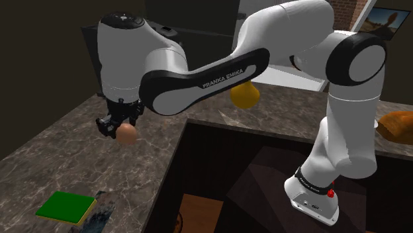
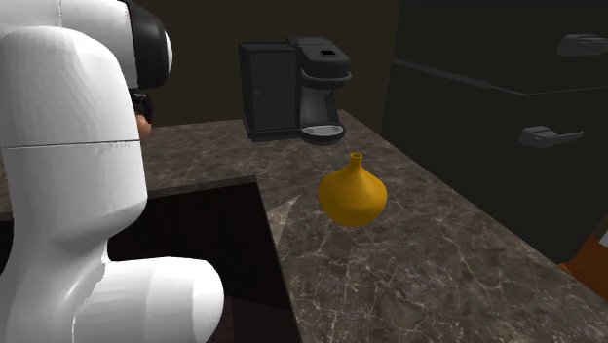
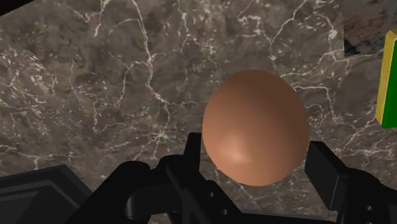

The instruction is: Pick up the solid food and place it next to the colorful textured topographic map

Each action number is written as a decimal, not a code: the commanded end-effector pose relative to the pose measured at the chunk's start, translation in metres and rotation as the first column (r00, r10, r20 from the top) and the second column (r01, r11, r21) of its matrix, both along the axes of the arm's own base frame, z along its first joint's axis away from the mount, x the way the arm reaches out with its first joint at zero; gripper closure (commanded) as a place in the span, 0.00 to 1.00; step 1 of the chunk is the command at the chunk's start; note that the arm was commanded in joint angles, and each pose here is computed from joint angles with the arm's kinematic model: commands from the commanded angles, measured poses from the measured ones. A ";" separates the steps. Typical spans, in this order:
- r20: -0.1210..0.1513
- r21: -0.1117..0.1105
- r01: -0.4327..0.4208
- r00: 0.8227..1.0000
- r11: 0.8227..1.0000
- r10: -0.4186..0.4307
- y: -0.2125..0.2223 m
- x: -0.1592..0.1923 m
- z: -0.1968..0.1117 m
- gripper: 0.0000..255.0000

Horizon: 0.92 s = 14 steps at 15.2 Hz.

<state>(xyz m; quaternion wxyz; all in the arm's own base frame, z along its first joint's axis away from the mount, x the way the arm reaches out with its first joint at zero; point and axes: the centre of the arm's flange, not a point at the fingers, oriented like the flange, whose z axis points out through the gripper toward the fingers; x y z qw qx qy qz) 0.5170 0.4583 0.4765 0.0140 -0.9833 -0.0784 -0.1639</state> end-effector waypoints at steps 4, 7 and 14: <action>0.001 0.000 0.002 1.000 1.000 -0.002 0.065 0.018 0.002 1.00; 0.001 0.000 0.002 1.000 1.000 -0.002 0.102 0.029 0.002 1.00; 0.001 0.000 0.002 1.000 1.000 -0.002 0.102 0.029 -0.035 1.00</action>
